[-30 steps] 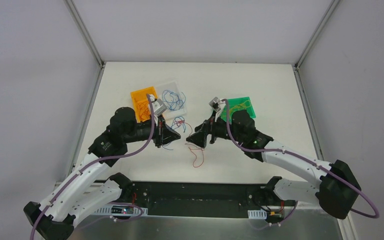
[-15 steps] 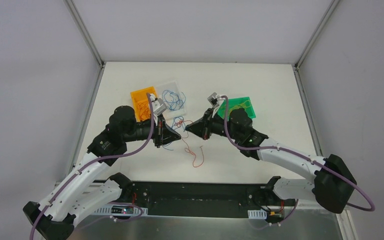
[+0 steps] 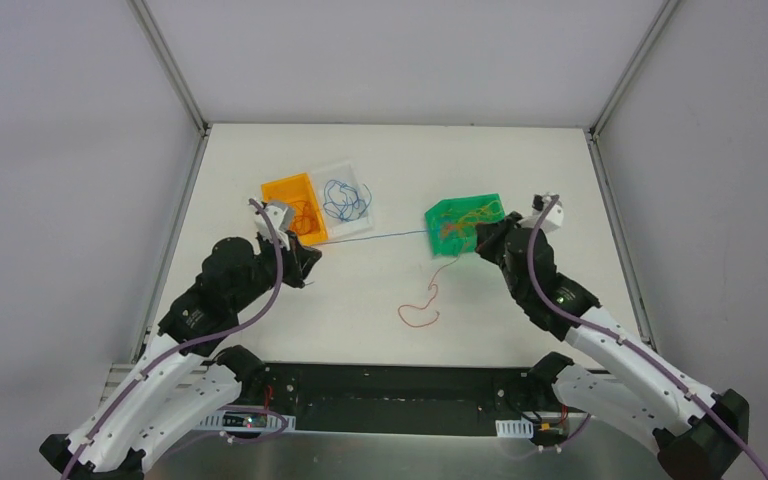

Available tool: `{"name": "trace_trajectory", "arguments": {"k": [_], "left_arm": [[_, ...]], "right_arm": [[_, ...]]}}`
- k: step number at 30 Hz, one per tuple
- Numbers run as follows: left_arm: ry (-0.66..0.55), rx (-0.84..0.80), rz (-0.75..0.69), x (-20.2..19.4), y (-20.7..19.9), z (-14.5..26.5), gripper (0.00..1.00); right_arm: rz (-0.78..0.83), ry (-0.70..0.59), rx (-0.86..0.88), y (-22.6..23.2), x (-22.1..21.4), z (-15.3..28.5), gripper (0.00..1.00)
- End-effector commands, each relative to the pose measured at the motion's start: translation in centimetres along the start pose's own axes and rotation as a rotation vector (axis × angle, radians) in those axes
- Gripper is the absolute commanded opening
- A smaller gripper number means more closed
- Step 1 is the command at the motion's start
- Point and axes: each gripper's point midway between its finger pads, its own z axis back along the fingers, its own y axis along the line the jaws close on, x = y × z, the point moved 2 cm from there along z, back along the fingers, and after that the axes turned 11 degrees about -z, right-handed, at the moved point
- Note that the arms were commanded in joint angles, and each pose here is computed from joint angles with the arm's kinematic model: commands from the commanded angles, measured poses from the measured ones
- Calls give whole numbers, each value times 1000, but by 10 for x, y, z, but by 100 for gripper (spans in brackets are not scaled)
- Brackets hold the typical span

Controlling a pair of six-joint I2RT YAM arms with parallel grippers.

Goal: Untangle the cables
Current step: Untie the cable.

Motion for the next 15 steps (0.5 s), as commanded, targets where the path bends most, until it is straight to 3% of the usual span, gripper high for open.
{"name": "trace_trajectory", "arguments": {"k": [1,7,15], "left_arm": [[37,427,22,-21,65,19,0],[36,550,37,-29,82,29,0],[105,361,11,-35,56,7,0]], "right_arm": [[-28,-233,-349,-72,46,19,0],[-61,-217,-362,-87,49,25,0],[-15,39,-104,-38,18,17,0]]}}
